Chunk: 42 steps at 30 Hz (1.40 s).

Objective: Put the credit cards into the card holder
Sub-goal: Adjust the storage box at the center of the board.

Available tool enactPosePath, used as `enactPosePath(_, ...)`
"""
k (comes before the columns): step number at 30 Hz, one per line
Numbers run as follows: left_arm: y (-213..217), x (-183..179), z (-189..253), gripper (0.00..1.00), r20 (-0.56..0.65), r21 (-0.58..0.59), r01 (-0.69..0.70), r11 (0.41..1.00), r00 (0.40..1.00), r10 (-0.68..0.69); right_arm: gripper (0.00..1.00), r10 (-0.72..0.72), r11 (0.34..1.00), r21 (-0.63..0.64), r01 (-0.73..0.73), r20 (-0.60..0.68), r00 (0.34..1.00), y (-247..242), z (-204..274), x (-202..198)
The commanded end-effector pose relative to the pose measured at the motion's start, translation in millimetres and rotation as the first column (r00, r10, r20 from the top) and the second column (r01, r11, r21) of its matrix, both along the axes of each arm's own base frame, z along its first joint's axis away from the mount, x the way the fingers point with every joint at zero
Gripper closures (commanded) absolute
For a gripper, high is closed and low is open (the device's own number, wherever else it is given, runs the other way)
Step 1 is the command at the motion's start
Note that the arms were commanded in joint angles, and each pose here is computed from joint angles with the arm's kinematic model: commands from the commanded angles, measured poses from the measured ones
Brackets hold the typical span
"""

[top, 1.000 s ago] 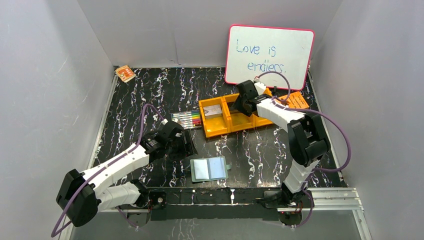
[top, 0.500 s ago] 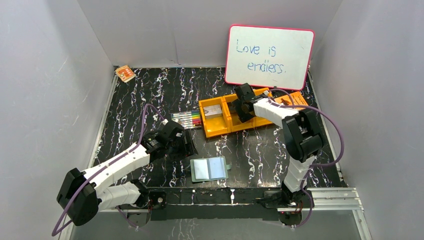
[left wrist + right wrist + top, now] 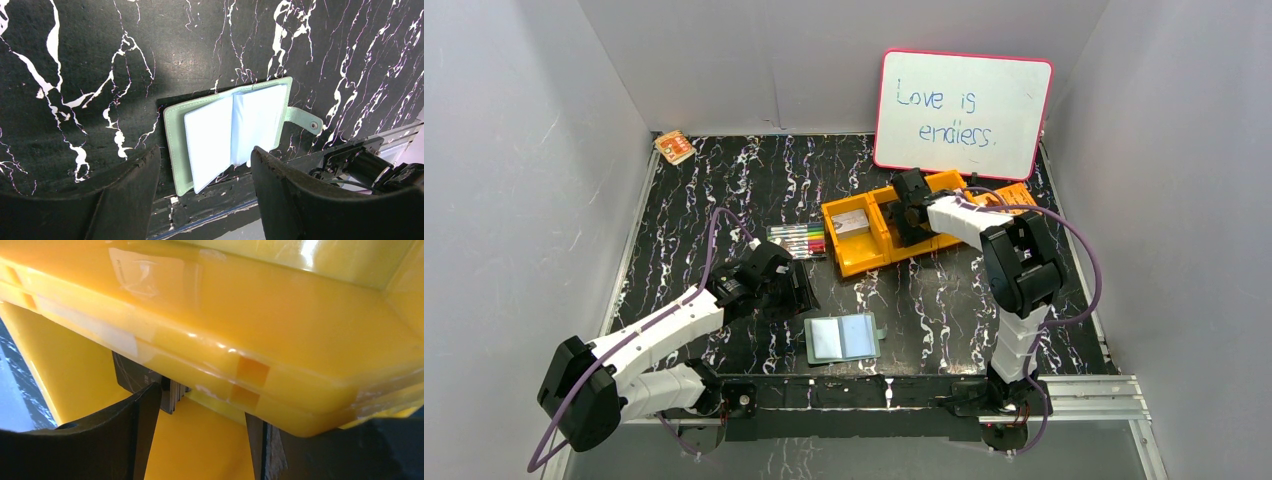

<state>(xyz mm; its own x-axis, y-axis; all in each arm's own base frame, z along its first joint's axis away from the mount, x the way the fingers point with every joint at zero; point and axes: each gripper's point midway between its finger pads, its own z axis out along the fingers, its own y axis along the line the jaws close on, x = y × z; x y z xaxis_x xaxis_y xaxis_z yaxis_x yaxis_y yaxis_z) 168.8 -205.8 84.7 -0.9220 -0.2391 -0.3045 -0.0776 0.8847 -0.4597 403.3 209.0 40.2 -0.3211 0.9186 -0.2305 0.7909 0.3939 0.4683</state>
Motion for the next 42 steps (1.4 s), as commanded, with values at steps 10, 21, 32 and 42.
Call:
enactPosePath(10, -2.5, -0.2, 5.7, 0.36, 0.006, -0.011, 0.017, 1.0, 1.0, -0.017, 0.28, 0.013, 1.0, -0.025, -0.011, 0.099, 0.995, -41.8, 16.2, 2.4)
enactPosePath(21, -6.9, 6.3, 6.0, 0.36, 0.006, -0.008, 0.008, 1.0, 1.0, -0.008, 0.28, 0.257, 0.965, -0.085, -0.248, 0.134, 0.957, -70.9, 27.2, 19.0)
enactPosePath(32, -9.0, 18.5, 16.5, 0.36, 0.04, 0.012, 0.0, 1.0, 0.999, 0.0, 0.27, 0.532, 0.843, -0.217, -0.492, 0.196, 0.824, -50.3, 99.1, 11.2)
enactPosePath(42, -6.2, 23.4, 20.7, 0.36, 0.068, 0.018, -0.025, 1.0, 0.997, 0.023, 0.27, 0.531, 0.846, -0.16, -0.508, 0.171, 0.83, -39.4, 99.2, -67.9)
